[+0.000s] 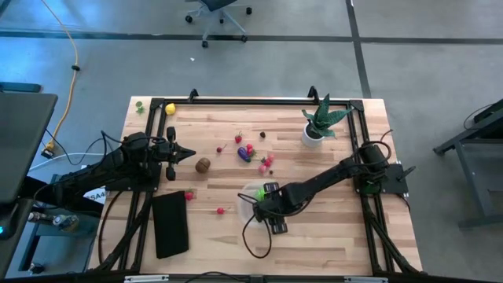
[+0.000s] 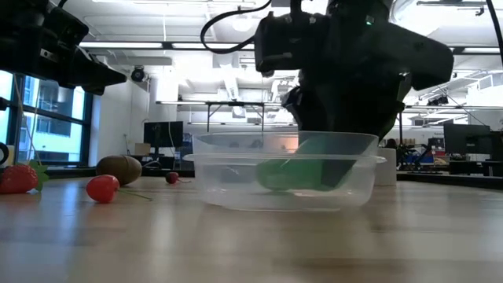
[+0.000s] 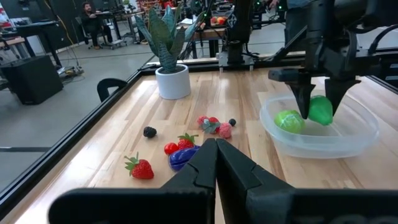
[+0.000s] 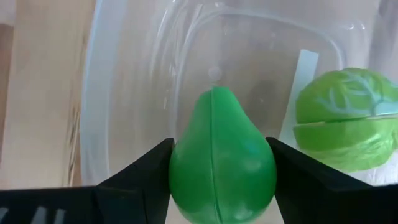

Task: Pick and placing Produce into tupperware
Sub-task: Put the green pear into the transparent container, then put the pink peach into the transparent container

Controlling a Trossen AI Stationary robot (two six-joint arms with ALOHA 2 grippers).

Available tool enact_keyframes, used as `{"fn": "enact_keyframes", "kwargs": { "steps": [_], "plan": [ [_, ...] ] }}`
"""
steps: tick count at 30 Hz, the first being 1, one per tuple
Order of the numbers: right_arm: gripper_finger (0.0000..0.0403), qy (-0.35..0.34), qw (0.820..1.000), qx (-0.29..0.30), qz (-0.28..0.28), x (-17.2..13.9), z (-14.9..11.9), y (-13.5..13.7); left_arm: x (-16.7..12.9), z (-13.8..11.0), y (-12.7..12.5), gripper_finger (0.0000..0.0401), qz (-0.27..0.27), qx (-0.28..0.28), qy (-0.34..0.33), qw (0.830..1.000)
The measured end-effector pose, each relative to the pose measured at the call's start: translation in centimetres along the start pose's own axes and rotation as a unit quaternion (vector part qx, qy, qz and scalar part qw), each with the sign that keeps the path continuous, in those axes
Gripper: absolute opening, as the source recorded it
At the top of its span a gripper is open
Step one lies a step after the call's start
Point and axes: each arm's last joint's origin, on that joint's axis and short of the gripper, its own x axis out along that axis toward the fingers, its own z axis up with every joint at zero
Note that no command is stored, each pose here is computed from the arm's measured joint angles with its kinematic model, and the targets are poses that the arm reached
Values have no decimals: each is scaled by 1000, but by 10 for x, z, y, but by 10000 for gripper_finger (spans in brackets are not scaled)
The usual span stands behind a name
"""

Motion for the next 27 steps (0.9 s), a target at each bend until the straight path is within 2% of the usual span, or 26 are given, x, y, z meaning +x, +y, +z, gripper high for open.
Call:
{"fn": "enact_keyframes", "kwargs": {
  "steps": [9,16,21,27],
  "plan": [
    [263,-2,1000,0,-14,0,0,-1,0,0,0,1,0,0,0,1000],
    [272,-11,1000,10,-12,-2,4,-1,0,0,0,1,0,0,0,1000],
    [272,-13,999,35,-24,-19,15,-1,0,0,0,1,0,0,0,1000],
    [268,-23,997,48,-62,-53,34,-9,0,0,0,1,0,0,0,1000]
  ]
}}
